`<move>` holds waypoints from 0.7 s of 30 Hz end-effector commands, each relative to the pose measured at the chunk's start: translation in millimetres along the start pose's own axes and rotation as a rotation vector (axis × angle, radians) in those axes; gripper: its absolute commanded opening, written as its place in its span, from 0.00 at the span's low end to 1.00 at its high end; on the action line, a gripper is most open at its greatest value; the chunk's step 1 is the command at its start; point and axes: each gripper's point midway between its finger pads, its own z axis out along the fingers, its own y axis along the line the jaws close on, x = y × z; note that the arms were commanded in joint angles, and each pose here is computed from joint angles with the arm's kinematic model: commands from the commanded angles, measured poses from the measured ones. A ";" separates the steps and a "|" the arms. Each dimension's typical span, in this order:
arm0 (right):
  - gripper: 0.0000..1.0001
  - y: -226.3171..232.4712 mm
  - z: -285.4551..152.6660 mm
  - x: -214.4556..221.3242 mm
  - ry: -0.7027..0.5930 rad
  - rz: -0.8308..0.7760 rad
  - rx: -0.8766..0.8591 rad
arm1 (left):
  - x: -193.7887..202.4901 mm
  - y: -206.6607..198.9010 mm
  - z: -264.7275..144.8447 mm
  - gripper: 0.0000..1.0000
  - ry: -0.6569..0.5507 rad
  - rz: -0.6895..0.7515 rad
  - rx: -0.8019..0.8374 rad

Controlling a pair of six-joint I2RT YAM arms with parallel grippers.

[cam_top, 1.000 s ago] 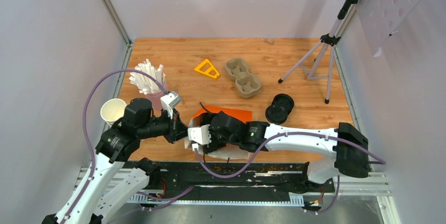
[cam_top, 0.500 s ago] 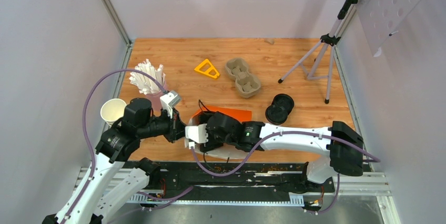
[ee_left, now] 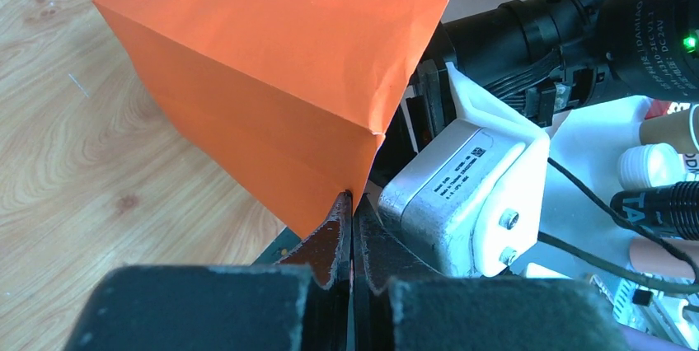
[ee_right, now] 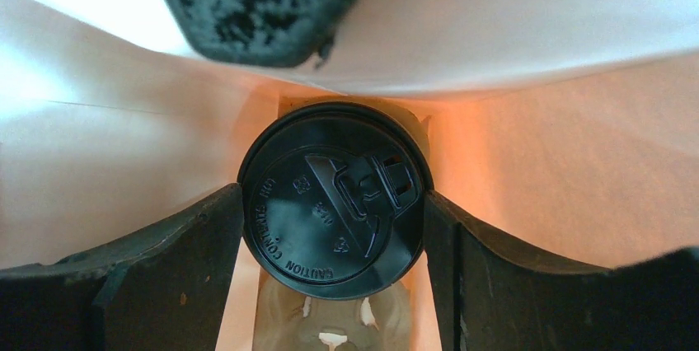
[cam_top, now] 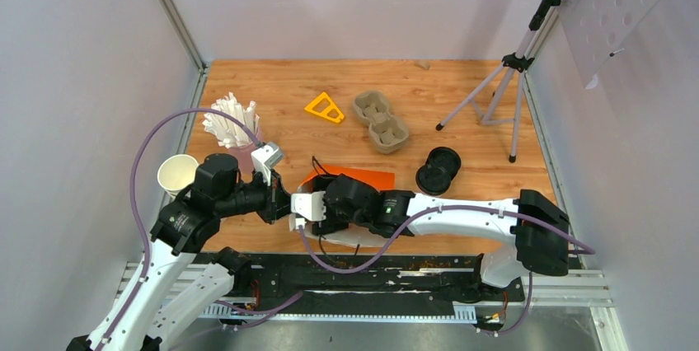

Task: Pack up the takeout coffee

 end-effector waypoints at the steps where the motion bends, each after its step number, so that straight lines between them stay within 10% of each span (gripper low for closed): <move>1: 0.71 -12.3 -11.1 -4.6 0.011 0.050 0.013 | -1.0 -4.2 0.0 0.00 -0.005 0.006 0.023; 21: 0.71 -8.1 -12.5 5.3 0.073 0.085 0.001 | -1.1 -5.9 1.0 0.00 -0.023 0.024 0.042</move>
